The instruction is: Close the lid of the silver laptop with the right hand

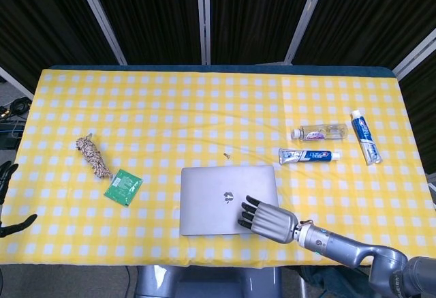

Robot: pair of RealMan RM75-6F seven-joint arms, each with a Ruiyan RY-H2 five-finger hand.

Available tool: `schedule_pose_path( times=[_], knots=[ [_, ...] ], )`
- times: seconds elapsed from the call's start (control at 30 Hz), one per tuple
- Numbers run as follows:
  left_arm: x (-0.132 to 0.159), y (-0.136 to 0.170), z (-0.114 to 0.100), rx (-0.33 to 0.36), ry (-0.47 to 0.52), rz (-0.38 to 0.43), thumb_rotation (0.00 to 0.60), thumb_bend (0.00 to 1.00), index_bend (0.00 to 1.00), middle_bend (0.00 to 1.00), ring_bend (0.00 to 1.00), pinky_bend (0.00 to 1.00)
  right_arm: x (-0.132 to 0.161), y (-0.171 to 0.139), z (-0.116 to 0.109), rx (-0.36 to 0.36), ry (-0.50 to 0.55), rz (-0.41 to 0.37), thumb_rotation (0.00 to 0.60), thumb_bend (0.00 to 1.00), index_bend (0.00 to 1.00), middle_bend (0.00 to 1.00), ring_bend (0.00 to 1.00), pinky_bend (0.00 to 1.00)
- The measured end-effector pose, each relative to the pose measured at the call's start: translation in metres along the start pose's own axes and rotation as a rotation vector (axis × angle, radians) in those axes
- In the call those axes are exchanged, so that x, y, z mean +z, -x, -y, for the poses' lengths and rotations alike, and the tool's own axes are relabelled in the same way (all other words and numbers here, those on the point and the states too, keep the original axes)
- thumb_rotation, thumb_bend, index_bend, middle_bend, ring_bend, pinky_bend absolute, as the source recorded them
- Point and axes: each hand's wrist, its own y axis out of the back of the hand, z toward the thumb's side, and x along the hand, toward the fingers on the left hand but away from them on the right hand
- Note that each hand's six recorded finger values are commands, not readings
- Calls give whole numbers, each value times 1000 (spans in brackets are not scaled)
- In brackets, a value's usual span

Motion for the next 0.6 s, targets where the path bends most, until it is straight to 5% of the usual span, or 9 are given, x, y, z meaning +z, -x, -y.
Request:
schedule_pose_path(
  times=[0.1,0.17,0.3,0.43,0.6],
  knots=[
    [0,1,-2,6,4,1,600,0,0,0,0,0,-13,-8,-10,-57,8,54,600,979,228,254,182,185],
    [0,2,-3,11,7,5,600,0,0,0,0,0,-27,-20,-19,-113,29,124,600,880,208,234,173,146],
    [1,2,-5,17,7,11,600,0,0,0,0,0,-56,-55,-29,-218,103,300,600,449,87,105,50,2],
    [0,0,-3,31,-17,16,600,0,0,0,0,0,-77,-100,-17,-258,278,545,600,20,3,3,0,0],
    [0,1,-4,43,-17,25,600,0,0,0,0,0,-80,-160,11,-261,492,833,600,0,0,0,0,0]
  ],
)
